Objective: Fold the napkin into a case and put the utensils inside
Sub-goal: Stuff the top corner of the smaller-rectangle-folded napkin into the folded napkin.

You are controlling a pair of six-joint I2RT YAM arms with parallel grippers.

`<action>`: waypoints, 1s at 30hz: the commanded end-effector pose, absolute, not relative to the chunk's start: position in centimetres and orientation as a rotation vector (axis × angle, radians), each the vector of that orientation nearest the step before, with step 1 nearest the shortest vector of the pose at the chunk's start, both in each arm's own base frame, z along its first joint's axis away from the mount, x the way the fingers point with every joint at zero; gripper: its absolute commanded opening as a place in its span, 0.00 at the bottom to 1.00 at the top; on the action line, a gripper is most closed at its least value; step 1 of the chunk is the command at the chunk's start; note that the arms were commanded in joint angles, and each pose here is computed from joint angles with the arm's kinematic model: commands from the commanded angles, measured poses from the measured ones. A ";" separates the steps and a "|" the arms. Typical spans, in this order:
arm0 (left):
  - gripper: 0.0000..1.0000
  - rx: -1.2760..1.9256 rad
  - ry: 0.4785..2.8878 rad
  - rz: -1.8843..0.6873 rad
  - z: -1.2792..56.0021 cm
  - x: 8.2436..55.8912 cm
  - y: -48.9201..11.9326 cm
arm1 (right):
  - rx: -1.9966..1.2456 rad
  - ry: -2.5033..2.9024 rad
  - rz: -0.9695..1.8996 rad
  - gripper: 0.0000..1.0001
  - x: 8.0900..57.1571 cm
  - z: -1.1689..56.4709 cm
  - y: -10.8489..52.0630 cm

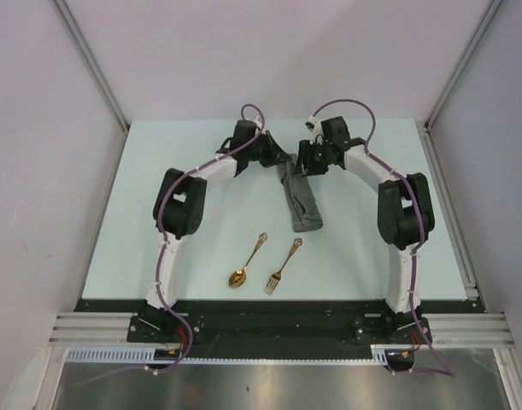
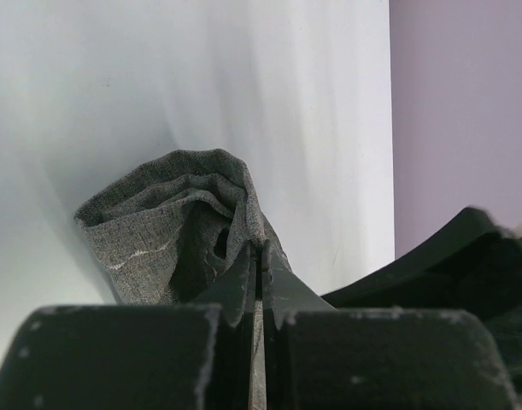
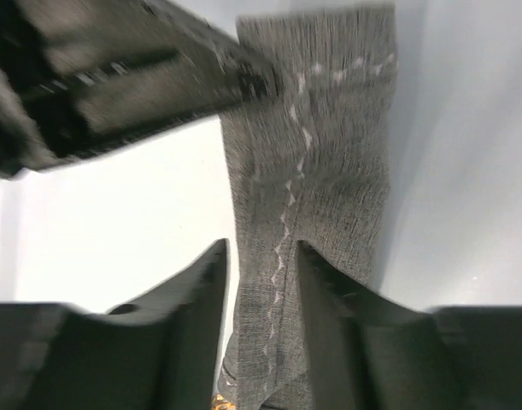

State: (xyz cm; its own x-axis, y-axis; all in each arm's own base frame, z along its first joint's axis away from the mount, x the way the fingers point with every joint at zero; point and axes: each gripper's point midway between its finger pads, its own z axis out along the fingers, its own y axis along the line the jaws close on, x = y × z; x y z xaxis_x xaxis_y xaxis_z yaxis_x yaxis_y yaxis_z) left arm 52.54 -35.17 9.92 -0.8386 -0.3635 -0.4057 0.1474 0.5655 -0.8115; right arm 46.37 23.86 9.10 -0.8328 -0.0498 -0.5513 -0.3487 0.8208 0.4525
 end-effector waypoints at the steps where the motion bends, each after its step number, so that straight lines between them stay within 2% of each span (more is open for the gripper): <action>1: 0.00 -0.162 2.217 -1.285 10.7 52.8 -35.2 | -0.321 2.281 0.745 0.49 49.7 15.4 24.5; 3: 0.00 -0.160 2.216 -1.286 10.8 52.7 -35.2 | -0.330 2.317 0.728 0.53 50.1 14.0 24.6; 8: 0.00 -0.155 2.209 -1.289 11.1 52.7 -35.2 | -0.357 2.318 0.744 0.54 51.5 13.1 25.5; 17: 0.00 -0.166 2.205 -1.307 11.2 52.6 -35.3 | -0.398 2.316 0.758 0.48 51.6 11.5 26.7; 27: 0.00 -0.226 2.194 -1.370 11.3 52.4 -35.6 | -0.422 2.335 0.720 0.47 50.9 10.0 27.4; 30: 0.00 -0.230 2.192 -1.383 11.3 52.4 -35.8 | -0.410 2.341 0.701 0.35 50.9 9.7 27.1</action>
